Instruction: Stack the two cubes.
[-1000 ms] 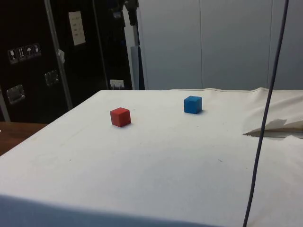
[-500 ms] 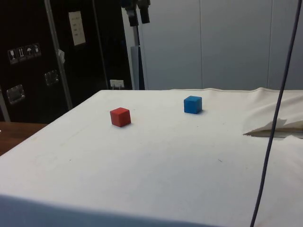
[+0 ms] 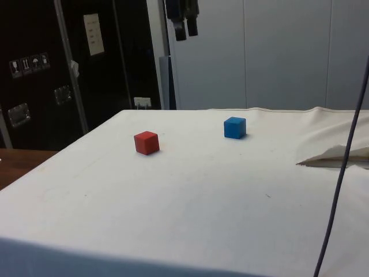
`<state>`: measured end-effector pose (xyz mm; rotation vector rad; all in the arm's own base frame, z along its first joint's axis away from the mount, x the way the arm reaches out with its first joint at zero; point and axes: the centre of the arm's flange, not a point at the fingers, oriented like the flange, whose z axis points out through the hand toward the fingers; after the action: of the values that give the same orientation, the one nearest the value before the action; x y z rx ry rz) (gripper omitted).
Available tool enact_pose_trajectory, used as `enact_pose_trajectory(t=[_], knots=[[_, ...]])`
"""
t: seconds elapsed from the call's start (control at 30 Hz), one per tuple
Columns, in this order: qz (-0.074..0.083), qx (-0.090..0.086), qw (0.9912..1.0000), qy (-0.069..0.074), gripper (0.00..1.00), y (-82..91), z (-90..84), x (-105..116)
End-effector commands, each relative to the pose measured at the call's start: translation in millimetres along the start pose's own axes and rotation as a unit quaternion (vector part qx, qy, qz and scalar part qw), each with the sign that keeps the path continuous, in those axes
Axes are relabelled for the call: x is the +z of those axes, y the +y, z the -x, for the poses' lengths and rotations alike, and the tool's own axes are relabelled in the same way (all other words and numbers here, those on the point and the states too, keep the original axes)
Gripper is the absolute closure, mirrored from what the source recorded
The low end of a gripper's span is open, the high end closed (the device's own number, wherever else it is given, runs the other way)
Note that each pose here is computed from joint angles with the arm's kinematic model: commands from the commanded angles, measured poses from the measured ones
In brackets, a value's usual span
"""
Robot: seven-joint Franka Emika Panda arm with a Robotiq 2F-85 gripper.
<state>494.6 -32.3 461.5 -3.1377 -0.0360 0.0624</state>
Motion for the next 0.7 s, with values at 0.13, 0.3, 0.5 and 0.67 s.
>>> enact_pose_trajectory(t=[0.13, 0.3, 0.5, 0.67], knots=[[0.003, -0.002, 0.99986, 0.016, 0.00, 12.6, 16.1, 12.5], [0.001, -0.002, 0.99990, 0.014, 0.00, 17.6, 21.8, 20.6], [0.006, -0.005, 0.99980, 0.018, 0.00, 34.7, 35.7, 34.7], [0.007, -0.006, 0.99981, 0.017, 0.00, 45.8, 44.1, 45.0]])
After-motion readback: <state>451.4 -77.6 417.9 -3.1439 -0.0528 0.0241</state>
